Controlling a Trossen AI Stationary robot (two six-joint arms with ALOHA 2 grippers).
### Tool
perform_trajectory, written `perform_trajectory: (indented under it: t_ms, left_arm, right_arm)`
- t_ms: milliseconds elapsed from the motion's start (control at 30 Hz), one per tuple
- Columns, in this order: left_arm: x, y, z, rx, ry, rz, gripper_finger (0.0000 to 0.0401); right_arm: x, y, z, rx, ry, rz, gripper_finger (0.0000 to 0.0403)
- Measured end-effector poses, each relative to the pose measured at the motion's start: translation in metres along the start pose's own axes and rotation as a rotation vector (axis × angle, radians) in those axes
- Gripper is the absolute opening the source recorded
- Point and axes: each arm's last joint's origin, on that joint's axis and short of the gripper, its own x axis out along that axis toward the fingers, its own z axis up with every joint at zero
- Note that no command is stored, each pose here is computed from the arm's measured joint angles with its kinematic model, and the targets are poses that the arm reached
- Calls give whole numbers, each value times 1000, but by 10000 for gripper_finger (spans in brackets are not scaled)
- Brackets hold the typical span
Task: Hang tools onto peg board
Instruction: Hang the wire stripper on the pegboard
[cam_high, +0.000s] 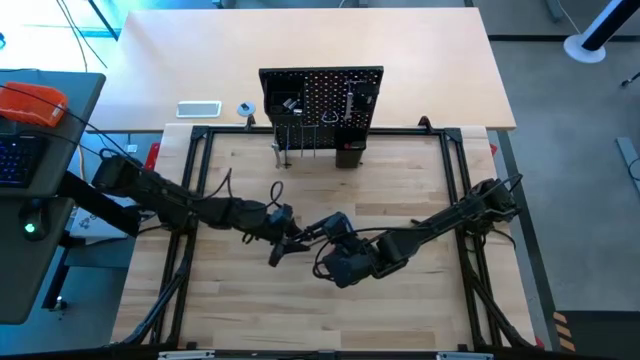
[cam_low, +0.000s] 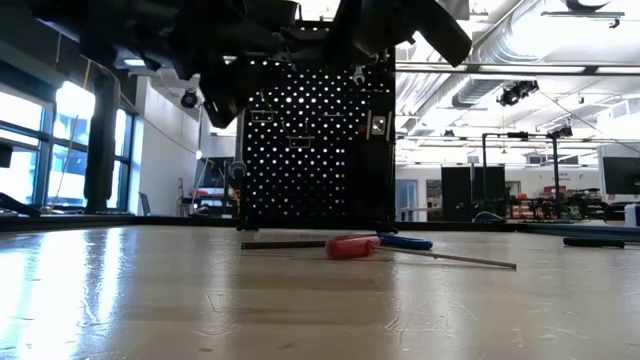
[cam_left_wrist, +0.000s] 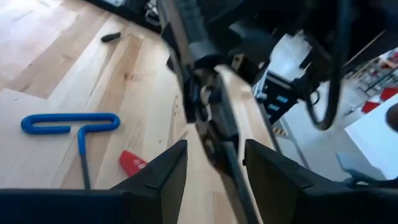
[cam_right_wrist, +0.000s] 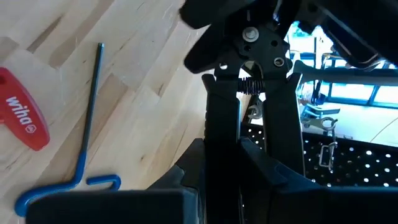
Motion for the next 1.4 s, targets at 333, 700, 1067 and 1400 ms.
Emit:
perform_trajectory:
  t_ms: [333,700,1067,1400]
  left_arm:
    - [2,2,1,44,12,-14,81]
    - [2,3,-1,82,22,-1,21]
    - [2,4,-1,101,25,7,2]
    - [2,3,-1,97,25,-7,1]
  right_arm:
    - [-1,5,-7,36,55,36,53]
    - [-3,7,-6,49,49,38,53]
    - [-7,9,-5,73,55,27,55]
    - [-7,10,-6,99,51,48,53]
